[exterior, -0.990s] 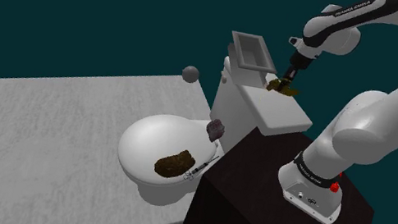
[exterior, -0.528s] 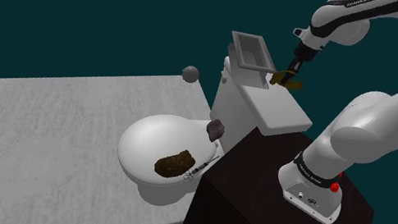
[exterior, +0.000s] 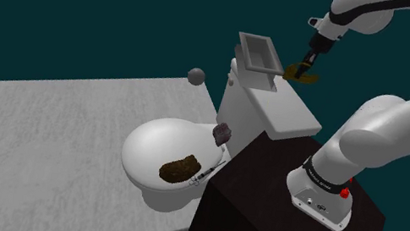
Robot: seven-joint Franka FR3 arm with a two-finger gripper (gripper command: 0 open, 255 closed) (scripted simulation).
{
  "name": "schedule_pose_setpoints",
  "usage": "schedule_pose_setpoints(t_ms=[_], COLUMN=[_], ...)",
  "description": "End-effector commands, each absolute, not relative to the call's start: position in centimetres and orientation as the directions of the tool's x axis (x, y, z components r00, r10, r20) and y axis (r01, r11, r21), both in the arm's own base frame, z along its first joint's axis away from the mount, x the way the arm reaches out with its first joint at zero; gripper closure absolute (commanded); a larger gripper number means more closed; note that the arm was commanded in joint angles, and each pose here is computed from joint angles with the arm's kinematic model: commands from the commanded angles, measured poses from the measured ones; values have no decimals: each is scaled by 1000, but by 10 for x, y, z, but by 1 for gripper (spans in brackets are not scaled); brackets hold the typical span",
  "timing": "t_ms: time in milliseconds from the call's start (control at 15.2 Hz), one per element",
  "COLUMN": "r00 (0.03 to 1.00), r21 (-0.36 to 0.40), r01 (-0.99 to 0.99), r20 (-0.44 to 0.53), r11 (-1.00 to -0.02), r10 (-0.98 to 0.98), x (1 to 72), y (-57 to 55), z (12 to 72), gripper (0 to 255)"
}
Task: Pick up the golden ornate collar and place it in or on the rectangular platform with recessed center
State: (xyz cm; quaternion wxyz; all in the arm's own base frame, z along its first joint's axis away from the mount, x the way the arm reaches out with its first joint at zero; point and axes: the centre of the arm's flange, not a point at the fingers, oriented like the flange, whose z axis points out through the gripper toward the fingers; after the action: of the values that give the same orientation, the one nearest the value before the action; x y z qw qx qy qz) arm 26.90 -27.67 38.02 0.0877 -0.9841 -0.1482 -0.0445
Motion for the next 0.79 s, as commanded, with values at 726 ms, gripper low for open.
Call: schedule_pose_setpoints(t_ms=[726], r00=[952], r21=[-160], r01=[299], r20=[113], r11=[-941], r10=[284], x=[314], y=[-304], z=[428], gripper=[255])
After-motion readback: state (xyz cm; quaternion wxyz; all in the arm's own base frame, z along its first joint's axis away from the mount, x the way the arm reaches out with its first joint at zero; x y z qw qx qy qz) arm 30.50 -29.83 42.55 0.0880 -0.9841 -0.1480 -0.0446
